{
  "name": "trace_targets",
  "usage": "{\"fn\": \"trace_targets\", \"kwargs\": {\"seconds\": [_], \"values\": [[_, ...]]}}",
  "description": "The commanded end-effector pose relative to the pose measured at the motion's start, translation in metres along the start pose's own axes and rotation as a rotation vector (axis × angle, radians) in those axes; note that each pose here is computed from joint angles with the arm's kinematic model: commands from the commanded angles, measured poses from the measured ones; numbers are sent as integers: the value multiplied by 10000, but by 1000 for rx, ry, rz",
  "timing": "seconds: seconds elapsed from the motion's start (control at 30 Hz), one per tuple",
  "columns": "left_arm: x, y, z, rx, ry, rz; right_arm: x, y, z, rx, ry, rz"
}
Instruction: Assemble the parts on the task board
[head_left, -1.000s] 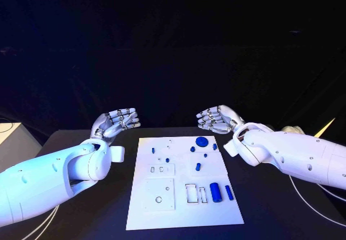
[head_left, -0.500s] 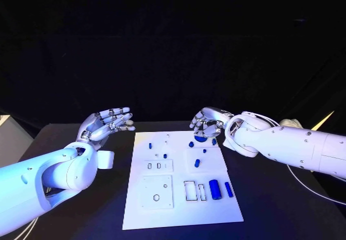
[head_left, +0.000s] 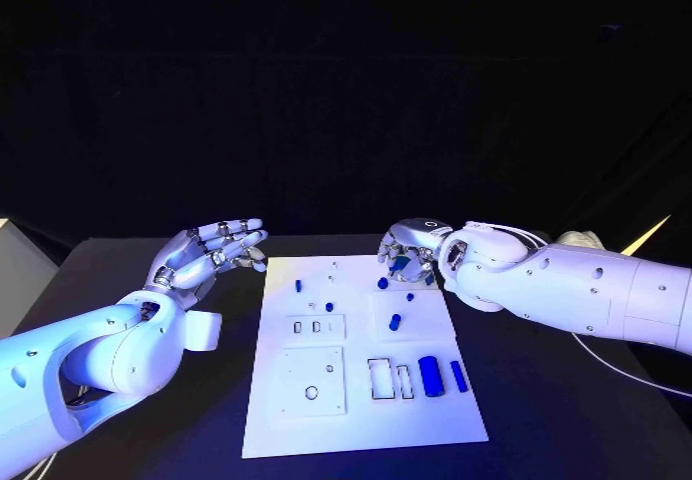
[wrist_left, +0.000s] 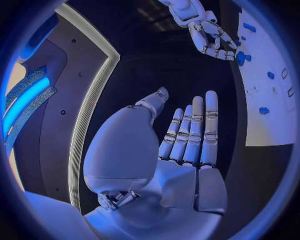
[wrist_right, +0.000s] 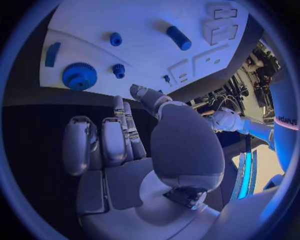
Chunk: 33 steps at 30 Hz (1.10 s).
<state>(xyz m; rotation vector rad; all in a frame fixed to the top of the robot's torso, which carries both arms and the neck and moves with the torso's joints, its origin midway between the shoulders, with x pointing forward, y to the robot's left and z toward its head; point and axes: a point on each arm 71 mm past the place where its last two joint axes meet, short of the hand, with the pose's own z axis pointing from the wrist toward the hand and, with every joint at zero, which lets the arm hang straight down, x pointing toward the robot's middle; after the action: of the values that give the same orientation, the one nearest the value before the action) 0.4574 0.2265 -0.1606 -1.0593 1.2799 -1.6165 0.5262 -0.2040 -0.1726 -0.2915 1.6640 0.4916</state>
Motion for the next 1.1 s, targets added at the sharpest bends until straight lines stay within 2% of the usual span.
{"fn": "trace_targets", "kwargs": {"seconds": [0.03, 0.67, 1.1], "values": [[44, -24, 2, 4, 42, -2, 24, -10, 9, 23, 17, -62], [45, -67, 4, 10, 46, 0, 155, -43, 46, 46, 41, -79], [43, -83, 7, 12, 45, 2, 186, -29, 55, 39, 43, -68]]}}
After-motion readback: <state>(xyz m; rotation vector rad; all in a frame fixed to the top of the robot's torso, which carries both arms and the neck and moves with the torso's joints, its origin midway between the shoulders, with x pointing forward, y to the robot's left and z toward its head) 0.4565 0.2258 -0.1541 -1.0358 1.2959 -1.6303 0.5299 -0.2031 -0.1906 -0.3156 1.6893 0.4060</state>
